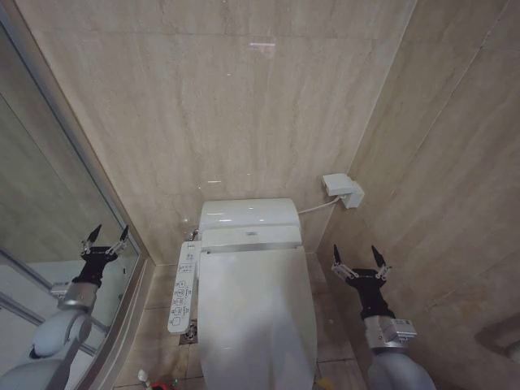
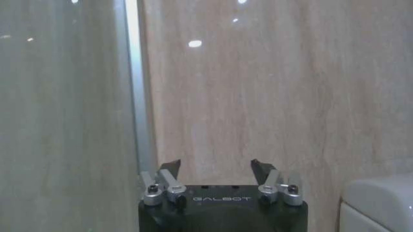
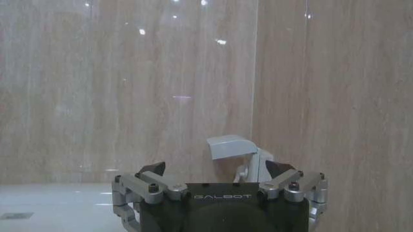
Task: Open the toilet lid, clean the toilet bowl with a toilet brush, close the toilet lid, and flush.
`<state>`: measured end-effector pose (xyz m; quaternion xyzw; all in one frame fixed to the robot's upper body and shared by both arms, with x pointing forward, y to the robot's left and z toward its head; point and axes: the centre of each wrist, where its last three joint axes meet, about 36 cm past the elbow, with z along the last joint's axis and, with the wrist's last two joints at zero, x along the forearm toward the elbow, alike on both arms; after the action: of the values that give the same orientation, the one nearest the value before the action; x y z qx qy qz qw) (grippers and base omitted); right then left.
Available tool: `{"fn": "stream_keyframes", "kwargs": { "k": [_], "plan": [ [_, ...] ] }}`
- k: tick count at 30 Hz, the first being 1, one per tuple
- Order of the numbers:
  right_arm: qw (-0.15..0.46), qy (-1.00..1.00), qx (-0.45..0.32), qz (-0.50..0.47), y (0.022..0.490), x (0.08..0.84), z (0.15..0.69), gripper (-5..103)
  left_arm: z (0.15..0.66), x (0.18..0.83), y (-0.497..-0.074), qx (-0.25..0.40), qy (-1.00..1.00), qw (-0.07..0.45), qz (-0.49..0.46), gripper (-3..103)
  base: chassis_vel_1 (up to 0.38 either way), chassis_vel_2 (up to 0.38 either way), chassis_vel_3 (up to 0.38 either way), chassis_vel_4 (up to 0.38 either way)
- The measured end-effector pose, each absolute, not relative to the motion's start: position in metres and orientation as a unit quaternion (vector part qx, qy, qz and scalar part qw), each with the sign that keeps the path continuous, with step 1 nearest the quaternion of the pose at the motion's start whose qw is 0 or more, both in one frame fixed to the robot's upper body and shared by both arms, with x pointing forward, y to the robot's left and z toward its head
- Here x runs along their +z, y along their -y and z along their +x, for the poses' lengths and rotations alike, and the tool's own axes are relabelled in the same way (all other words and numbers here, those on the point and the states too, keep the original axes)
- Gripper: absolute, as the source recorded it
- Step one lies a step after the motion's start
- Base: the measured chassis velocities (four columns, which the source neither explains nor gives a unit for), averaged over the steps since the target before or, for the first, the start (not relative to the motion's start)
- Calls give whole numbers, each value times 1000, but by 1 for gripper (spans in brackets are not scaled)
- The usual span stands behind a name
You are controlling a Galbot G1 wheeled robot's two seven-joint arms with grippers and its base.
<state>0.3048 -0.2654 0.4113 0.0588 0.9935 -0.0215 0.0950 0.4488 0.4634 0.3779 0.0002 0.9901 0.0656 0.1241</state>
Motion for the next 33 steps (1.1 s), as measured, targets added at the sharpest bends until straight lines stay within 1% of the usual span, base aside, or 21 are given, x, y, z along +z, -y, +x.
{"fn": "stream_keyframes", "kwargs": {
  "k": [1,2,7,8,16,17,22,23,29,32,33],
  "plan": [
    [95,-994,-22,59,265,411,305,100,456,376,-466,70,-990,125,6,93,0,0,0,0],
    [95,-994,-22,59,265,411,305,100,463,375,-469,73,-989,125,10,68,0,0,0,0],
    [95,-994,-22,59,265,411,305,100,492,373,-478,97,-988,119,35,68,0,0,0,0],
    [95,-994,-22,59,265,411,305,100,500,370,-479,106,-986,115,48,41,0,0,0,0],
    [95,-994,-22,59,265,411,305,100,527,360,-486,150,-977,110,105,41,0,0,0,0],
    [95,-994,-22,59,265,411,305,100,533,358,-487,157,-975,109,113,14,0,0,0,0],
    [95,-993,-22,59,265,411,305,100,554,349,-491,183,-967,96,147,14,0,0,0,0],
    [95,-994,-22,59,265,411,305,100,559,348,-490,189,-965,93,155,0,0,0,0,0],
    [95,-994,-22,59,265,411,305,100,578,342,-470,201,-956,85,194,0,0,0,0,0],
    [95,-994,-22,59,265,411,305,100,589,334,-446,201,-951,82,219,0,0,0,0,0],
    [95,-994,-22,59,265,411,305,100,589,334,-446,201,-951,82,219,0,0,0,0,0]
  ]
}}
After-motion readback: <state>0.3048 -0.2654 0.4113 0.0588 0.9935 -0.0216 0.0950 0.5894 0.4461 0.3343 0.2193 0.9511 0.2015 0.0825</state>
